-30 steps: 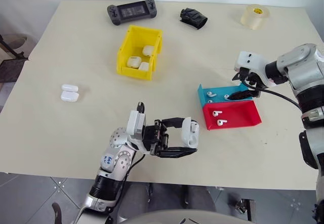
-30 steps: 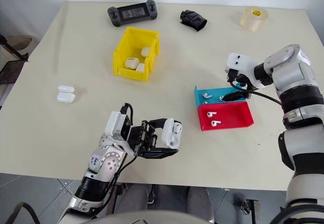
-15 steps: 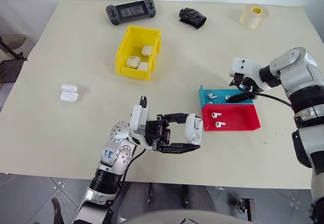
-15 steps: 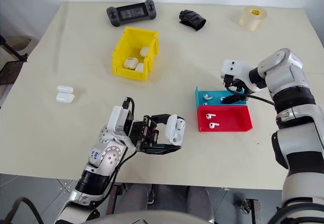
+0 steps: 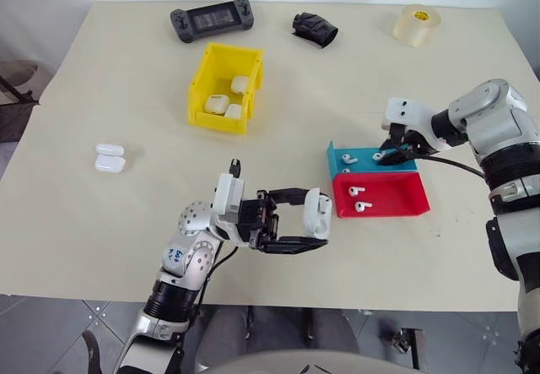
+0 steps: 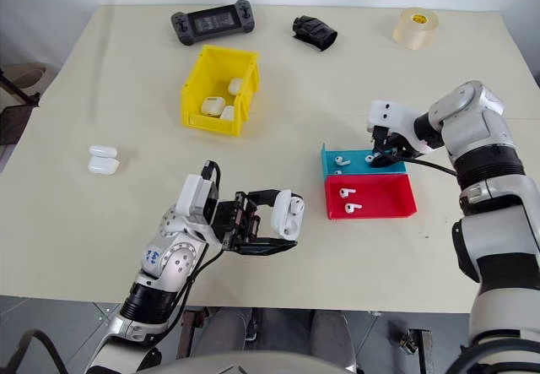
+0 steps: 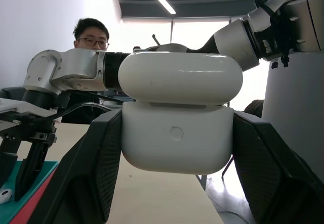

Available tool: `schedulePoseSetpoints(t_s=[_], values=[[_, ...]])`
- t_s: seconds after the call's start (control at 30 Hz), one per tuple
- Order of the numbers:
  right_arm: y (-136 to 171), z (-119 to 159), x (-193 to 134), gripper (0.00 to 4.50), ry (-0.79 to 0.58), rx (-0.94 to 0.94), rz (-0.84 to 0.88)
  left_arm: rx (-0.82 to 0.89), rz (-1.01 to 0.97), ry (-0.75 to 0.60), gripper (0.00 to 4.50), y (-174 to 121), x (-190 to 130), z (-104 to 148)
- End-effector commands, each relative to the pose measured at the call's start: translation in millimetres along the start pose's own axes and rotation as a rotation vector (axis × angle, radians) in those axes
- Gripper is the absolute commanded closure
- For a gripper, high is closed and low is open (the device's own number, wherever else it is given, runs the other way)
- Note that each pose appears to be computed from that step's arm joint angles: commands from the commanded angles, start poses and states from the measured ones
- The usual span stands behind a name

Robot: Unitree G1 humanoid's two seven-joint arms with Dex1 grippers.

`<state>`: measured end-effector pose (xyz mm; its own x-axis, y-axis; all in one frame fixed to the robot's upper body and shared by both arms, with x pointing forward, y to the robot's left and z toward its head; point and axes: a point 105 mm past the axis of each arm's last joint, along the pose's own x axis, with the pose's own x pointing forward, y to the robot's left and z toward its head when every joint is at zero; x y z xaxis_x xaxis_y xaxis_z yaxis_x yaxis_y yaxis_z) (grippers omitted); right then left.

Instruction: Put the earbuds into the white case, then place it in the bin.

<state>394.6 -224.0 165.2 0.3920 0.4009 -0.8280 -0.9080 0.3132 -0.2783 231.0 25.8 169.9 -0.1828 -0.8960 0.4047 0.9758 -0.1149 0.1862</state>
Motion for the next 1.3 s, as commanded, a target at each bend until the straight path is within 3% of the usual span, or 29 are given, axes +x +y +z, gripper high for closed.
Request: schedulePoseSetpoints(t_s=[0.03,0.47,0.6,0.73,1.3], values=[[0.6,6.9,-2.5,2.61,-0.03,-0.03,0.001,0.033,-0.018,-0.025,1.68,-1.3,3.8,9.8],[4.5,6.9,0.9,2.61,-0.016,-0.107,0.028,0.037,-0.011,-0.031,1.68,-0.8,4.7,12.7],[14.9,22.6,-6.4,2.61,-0.109,-0.224,0.111,0.037,-0.008,-0.03,1.68,-1.1,3.8,13.6],[16.6,27.5,-10.0,2.61,-0.102,-0.323,0.121,0.035,-0.005,-0.028,1.68,-1.8,3.1,13.5],[17.1,63.2,10.5,2.61,-0.146,-0.143,0.105,0.036,0.006,-0.032,1.68,-2.8,3.0,12.4]])
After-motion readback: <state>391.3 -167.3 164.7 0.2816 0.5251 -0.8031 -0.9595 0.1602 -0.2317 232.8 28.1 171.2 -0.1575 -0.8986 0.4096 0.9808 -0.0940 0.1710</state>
